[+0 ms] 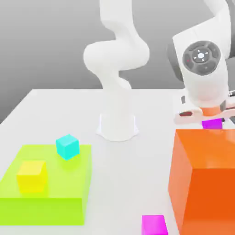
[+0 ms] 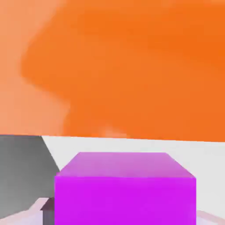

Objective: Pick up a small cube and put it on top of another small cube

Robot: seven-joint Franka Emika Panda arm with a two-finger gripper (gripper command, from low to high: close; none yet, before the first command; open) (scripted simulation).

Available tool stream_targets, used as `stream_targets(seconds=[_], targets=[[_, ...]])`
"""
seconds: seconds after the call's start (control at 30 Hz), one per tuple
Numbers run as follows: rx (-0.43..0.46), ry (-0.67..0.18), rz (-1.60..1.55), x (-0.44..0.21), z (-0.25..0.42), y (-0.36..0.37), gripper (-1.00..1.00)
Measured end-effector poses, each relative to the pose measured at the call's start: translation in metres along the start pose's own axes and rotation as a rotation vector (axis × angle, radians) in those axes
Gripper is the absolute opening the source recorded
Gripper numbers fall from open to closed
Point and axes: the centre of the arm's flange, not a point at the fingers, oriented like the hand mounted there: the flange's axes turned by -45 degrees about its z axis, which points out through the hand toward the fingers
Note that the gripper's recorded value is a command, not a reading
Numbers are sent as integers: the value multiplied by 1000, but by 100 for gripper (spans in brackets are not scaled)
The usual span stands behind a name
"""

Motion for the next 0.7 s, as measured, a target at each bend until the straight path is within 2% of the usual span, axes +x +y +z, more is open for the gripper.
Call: stream_targets(seconds=[0.1, 0.17, 0.7], targets=[[119, 65, -115, 4, -61, -5, -100], [136, 118, -111, 9, -89, 5, -100], [-44, 471, 554, 43, -188, 179, -100]])
